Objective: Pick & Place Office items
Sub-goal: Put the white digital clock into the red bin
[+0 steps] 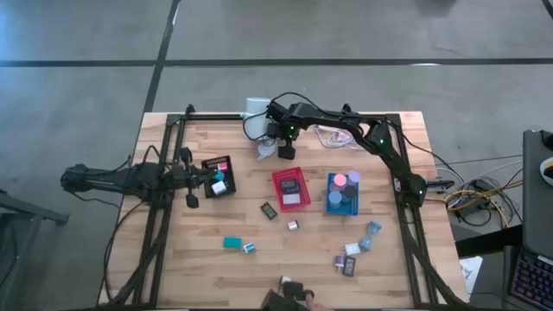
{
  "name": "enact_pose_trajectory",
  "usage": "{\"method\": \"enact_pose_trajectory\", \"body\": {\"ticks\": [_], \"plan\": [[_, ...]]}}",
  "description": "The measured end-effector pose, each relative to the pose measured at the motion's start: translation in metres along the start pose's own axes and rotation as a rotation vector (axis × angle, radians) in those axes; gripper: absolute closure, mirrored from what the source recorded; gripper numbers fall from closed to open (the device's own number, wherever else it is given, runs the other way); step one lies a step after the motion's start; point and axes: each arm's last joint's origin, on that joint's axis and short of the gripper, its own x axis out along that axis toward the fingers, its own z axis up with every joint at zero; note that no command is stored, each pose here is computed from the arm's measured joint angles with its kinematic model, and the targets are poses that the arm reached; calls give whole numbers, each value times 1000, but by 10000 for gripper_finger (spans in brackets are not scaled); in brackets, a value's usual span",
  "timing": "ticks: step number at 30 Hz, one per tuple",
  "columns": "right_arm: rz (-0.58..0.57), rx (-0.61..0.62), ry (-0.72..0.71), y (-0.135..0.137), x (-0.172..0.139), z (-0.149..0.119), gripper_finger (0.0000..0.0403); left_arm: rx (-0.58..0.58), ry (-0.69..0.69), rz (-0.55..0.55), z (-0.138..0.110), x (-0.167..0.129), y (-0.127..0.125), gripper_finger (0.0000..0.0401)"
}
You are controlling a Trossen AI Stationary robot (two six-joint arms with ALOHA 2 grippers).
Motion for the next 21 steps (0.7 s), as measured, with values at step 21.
{"method": "enact_pose_trajectory", "body": {"ticks": [21], "plan": [[-2,66,-80,-3,-1,7,78,0,0,2,0,0,0,401]]}}
